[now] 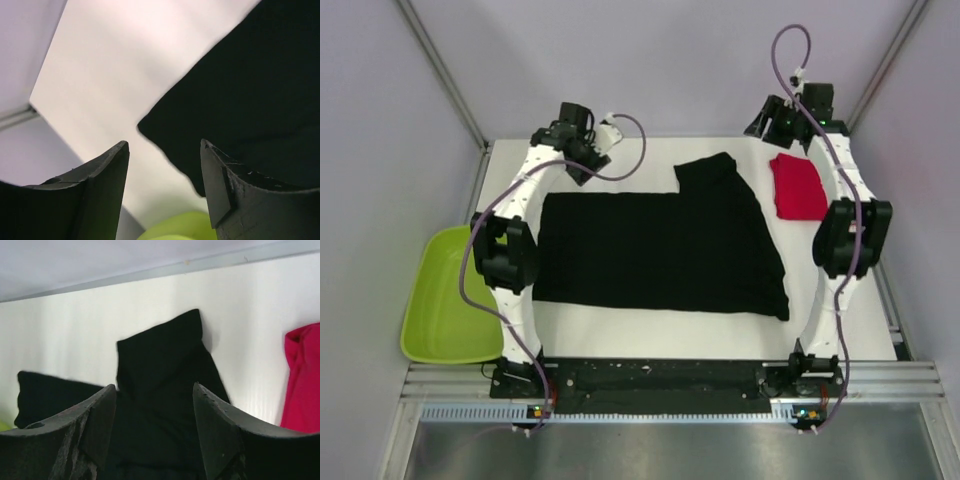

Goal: Fold and stack the t-shirts
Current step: Grap the side of the flattened tshirt furthest away from the robot with both arms

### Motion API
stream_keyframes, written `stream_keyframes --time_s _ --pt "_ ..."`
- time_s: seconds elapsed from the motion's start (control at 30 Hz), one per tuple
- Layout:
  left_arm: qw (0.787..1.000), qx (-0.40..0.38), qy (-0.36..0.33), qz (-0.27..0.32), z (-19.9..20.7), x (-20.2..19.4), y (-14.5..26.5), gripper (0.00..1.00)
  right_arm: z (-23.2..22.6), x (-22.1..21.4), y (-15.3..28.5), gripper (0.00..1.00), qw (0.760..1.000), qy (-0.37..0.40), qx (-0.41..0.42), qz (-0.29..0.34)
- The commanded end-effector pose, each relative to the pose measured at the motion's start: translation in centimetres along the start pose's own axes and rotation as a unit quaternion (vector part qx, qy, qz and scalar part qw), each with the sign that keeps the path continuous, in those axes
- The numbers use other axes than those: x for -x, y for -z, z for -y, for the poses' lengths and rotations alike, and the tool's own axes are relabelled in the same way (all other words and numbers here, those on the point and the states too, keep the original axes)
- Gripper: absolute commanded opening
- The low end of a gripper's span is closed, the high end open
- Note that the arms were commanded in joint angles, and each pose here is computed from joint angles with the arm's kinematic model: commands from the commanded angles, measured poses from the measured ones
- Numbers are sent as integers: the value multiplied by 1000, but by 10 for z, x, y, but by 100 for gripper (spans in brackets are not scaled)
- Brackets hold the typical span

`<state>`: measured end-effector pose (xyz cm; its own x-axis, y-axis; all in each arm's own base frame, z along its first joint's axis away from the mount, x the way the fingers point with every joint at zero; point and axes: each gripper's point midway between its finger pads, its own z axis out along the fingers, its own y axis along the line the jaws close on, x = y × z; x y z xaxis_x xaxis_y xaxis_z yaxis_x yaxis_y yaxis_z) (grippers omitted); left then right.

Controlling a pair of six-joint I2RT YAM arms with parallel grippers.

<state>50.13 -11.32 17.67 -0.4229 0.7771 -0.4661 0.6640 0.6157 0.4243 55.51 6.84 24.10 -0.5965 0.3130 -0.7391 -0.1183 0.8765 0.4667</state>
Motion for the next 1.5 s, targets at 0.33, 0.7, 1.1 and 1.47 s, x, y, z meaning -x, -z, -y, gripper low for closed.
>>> stream_keyframes --time_s 0.33,0.7,1.1,1.47 --pt "986 -28 -18 -162 -71 -114 -57 71 36 -85 -177 59 988 -133 -9 -80" --pt "961 -95 -86 -245 -39 -158 -90 64 13 -118 -193 31 981 -151 33 -113" --pt "962 -102 -110 -230 -40 -158 -111 5 -19 -91 -147 0 988 -90 73 -106" --pt "992 -31 -46 -114 -69 -103 -67 32 -51 -70 -85 0 991 -35 97 -89"
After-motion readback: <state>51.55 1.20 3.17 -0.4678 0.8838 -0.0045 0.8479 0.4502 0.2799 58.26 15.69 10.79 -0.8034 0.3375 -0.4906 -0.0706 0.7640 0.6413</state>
